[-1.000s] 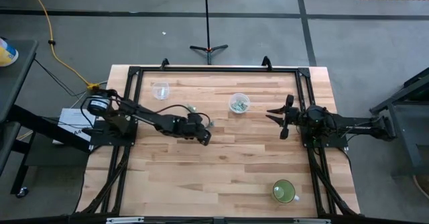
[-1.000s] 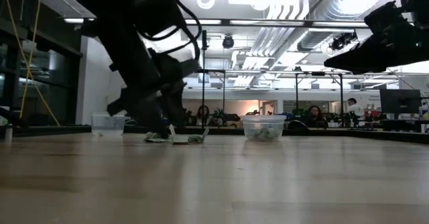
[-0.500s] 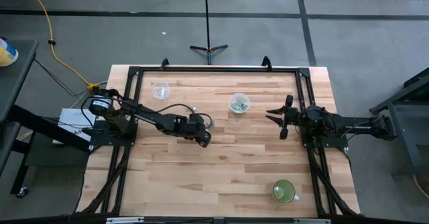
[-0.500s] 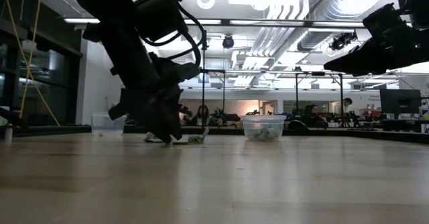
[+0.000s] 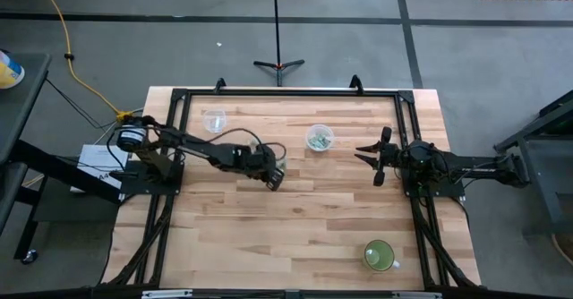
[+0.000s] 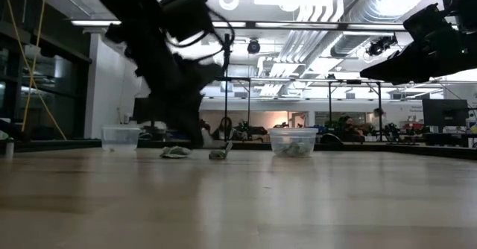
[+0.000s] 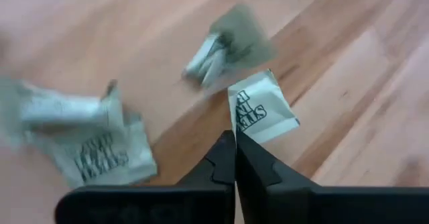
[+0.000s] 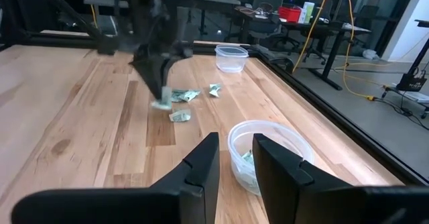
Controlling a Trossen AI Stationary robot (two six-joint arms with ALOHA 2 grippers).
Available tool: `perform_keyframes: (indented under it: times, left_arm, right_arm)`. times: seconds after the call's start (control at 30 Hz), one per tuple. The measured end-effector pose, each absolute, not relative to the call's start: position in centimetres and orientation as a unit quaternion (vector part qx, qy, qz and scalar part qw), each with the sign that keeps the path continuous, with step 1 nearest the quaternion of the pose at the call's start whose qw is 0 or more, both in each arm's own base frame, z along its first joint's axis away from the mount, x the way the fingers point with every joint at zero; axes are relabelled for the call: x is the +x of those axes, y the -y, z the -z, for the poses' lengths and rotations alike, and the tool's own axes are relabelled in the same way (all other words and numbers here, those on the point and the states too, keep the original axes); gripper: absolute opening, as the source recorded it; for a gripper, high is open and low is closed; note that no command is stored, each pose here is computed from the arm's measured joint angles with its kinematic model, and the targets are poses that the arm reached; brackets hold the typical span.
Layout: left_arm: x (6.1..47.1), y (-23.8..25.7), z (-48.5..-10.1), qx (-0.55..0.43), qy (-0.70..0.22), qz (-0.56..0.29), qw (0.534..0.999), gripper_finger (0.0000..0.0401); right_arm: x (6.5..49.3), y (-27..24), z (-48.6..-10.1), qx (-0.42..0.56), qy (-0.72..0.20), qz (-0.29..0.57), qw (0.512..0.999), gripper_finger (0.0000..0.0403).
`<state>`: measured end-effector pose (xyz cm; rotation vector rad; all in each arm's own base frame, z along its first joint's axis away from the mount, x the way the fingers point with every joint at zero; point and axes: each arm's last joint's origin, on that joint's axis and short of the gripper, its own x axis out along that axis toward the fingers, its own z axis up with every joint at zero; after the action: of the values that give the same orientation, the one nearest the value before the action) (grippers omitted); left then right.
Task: Pick and place Stevia / Truvia into bins
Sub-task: Put the stevia packet into the top transparent container
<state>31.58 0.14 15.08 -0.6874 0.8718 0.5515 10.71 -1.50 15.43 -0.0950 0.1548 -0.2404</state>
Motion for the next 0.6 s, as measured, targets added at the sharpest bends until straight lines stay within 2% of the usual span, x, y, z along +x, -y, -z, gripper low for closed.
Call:
perform_keyframes:
  times: [0.07,0.27,0.47,0.6]
  left_arm:
    - [31.8,-0.8,-16.5,-0.309,-0.409,-0.255,0.820,0.0024]
    - [30.9,-3.3,-21.8,-0.254,-0.455,-0.304,0.797,0.0029]
    - [28.1,-6.2,-25.5,-0.196,-0.543,-0.418,0.702,0.0024]
    - [26.4,-8.1,-25.8,-0.187,-0.562,-0.485,0.643,0.0024]
  right_arm:
    - [10.7,1.5,-15.4,-0.048,-0.077,0.120,0.989,0.0082]
    - [10.8,1.5,-15.3,-0.049,-0.083,0.119,0.988,0.0082]
    - [10.8,1.5,-15.3,-0.046,-0.085,0.119,0.988,0.0082]
    - [10.8,1.5,-15.3,-0.045,-0.085,0.119,0.988,0.0082]
